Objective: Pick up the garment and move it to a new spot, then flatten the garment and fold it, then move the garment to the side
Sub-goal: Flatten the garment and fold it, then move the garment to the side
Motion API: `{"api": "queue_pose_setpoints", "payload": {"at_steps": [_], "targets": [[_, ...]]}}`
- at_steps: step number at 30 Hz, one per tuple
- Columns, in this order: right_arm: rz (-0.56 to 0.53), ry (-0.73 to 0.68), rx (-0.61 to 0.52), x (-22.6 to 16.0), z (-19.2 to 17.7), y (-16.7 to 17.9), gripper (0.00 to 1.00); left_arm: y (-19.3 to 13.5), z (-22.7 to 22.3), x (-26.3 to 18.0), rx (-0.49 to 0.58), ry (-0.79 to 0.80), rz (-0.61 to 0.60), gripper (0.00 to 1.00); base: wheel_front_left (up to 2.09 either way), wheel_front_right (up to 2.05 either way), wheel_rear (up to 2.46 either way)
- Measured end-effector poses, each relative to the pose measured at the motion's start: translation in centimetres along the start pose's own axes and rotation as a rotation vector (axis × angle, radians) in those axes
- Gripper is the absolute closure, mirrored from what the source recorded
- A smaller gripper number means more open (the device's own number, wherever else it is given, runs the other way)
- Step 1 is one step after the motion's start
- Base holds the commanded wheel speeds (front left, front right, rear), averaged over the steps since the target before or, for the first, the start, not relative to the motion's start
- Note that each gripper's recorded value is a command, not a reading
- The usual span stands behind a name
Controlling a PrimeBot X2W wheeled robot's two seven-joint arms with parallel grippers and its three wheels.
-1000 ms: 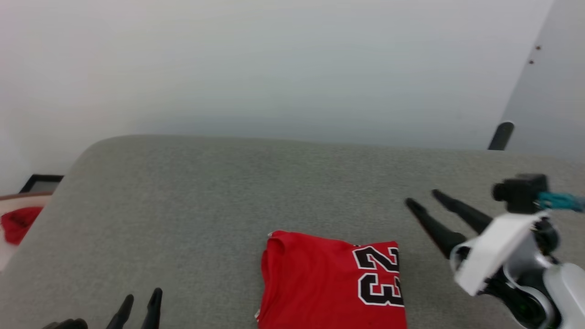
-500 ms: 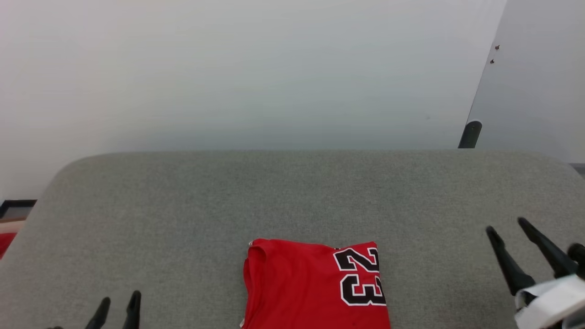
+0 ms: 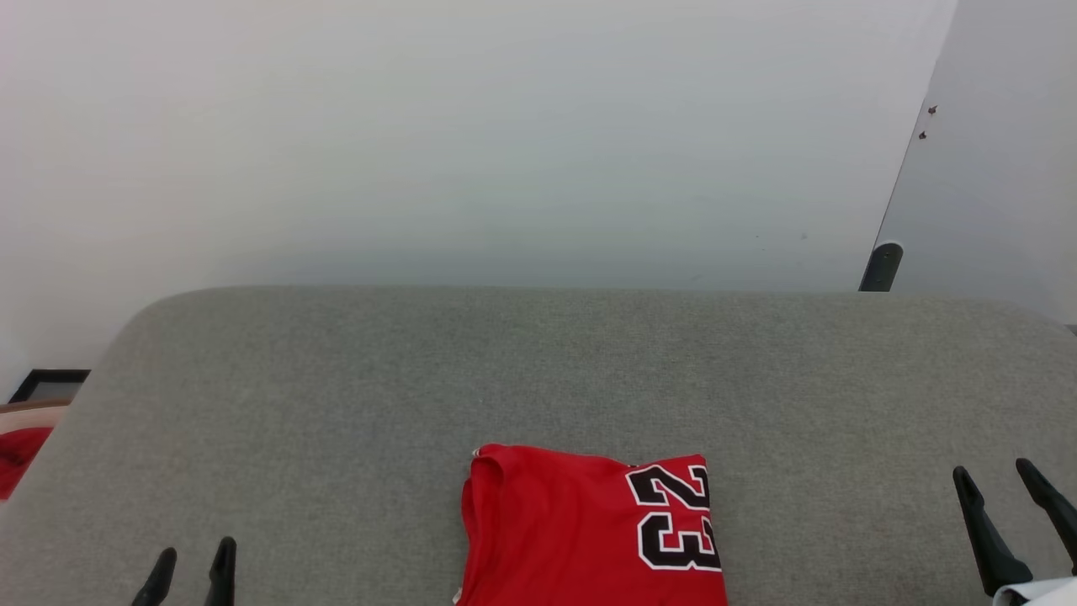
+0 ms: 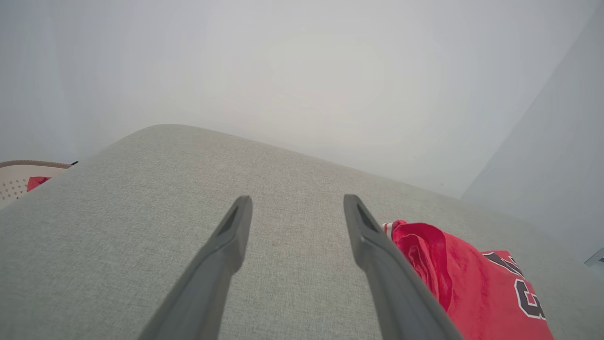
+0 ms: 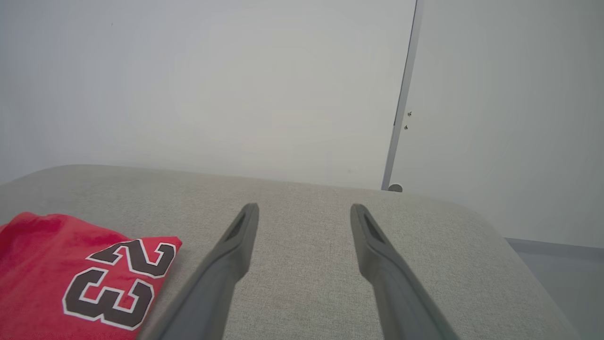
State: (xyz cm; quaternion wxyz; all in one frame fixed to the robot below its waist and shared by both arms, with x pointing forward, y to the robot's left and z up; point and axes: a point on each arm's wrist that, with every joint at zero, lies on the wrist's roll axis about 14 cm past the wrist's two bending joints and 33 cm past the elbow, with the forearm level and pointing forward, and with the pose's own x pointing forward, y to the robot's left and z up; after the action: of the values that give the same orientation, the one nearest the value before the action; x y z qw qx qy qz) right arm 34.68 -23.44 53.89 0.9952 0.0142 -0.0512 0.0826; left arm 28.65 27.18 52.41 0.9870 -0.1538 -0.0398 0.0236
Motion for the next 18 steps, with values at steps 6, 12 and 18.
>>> {"api": "queue_pose_setpoints", "payload": {"at_steps": [6,12,18], "targets": [[-0.008,0.007,0.0,-0.4,-0.4,-0.1,0.0,-0.1,-0.2,0.1,0.001,0.0,-0.004,0.0,0.0,0.0,0.0],[0.014,0.016,-0.003,-0.1,-0.5,0.6,0.0,0.0,-0.3,-0.1,0.005,0.002,0.001,0.0,0.0,0.0,0.0],[0.078,0.048,0.003,0.9,-1.1,2.7,0.0,1.0,0.2,-0.7,0.01,-0.016,0.038,0.0,0.0,0.0,0.0]]}}
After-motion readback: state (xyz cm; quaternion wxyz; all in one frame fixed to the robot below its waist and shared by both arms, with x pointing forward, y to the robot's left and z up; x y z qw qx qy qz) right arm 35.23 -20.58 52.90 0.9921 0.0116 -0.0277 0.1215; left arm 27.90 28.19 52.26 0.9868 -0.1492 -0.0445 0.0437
